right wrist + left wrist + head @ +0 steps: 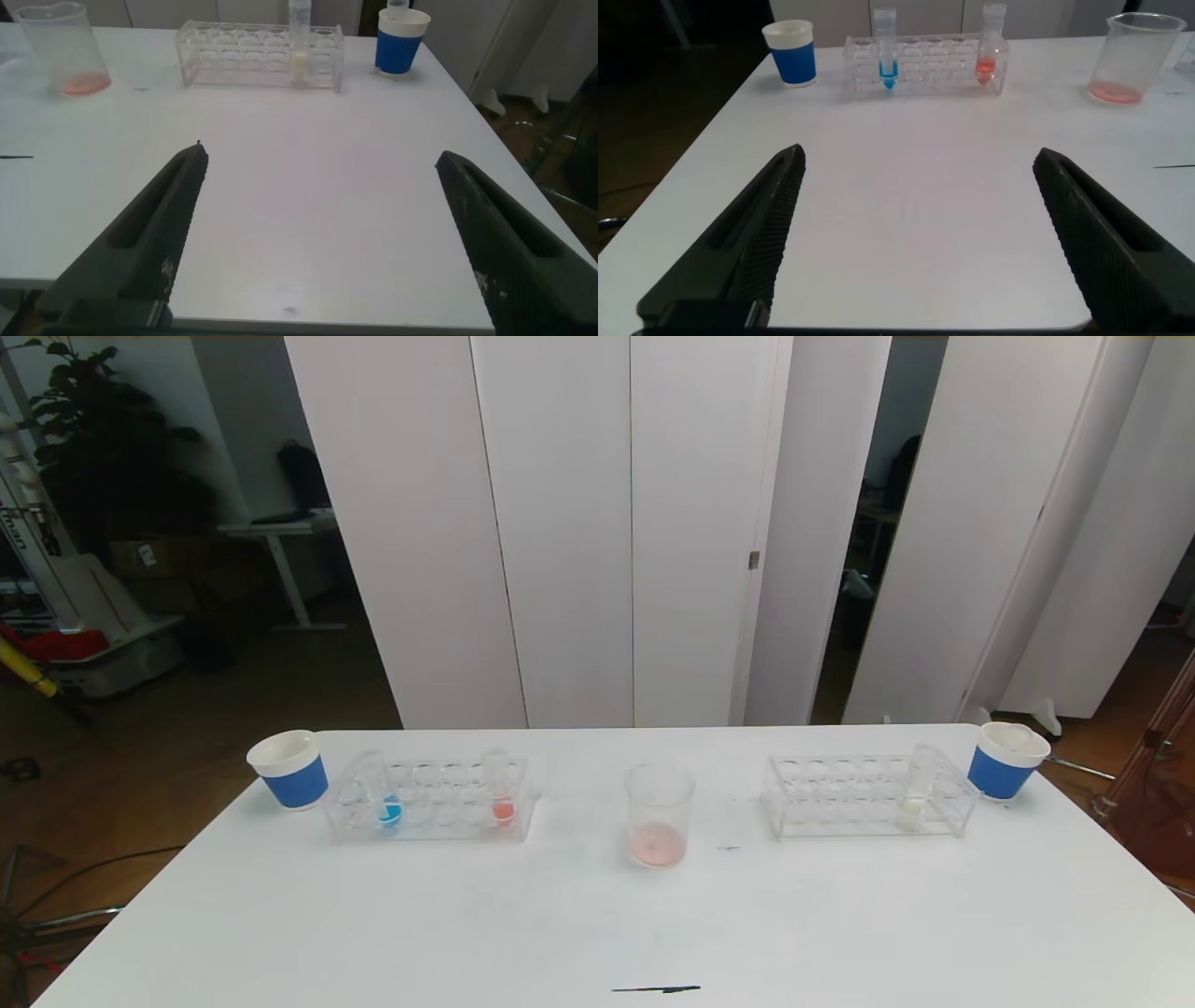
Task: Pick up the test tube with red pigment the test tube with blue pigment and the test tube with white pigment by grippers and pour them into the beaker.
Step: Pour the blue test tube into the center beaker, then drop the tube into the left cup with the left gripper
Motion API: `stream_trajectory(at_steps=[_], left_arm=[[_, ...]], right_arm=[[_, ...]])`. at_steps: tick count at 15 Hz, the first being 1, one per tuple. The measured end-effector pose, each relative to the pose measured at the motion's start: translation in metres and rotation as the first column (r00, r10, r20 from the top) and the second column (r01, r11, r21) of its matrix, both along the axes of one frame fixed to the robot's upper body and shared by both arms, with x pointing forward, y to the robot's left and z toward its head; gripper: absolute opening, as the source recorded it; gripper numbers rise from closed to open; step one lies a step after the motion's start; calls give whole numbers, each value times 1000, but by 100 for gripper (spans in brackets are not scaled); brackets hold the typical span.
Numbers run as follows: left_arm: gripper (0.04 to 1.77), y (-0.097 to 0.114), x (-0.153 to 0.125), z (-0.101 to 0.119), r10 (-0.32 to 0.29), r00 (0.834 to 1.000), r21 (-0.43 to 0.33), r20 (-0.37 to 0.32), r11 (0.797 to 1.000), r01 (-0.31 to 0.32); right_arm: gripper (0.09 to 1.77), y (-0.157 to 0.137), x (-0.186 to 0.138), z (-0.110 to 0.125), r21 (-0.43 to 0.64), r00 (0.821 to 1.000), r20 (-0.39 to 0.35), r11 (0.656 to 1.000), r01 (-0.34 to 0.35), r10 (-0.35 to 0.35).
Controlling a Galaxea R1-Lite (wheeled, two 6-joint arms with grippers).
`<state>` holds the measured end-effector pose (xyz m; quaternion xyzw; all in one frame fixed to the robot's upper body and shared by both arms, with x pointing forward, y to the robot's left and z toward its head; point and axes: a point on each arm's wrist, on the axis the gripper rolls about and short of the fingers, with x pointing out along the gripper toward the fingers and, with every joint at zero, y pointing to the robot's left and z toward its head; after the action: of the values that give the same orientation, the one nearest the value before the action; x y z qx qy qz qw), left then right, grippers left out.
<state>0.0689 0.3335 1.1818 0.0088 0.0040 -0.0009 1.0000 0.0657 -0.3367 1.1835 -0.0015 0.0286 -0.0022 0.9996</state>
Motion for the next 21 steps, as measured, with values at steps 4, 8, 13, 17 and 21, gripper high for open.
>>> stream_trajectory(at_steps=[4,8,13,17,21], left_arm=[[175,0,-1,7,-4,999,5,35,1000,4],[175,0,-12,32,-10,997,8,74,1000,10],[175,0,-15,92,-5,996,6,91,1000,4],[175,0,24,148,-1,994,-1,110,1000,1],[175,2,97,181,53,994,-6,95,999,-53]], right_arm=[[175,0,0,0,0,1000,0,1000,0,0],[175,0,0,0,0,1000,1,1000,0,0],[175,0,0,0,0,1000,0,1000,0,0],[175,0,0,0,0,1000,0,1000,0,0],[175,0,0,0,0,1000,1,1000,0,0]])
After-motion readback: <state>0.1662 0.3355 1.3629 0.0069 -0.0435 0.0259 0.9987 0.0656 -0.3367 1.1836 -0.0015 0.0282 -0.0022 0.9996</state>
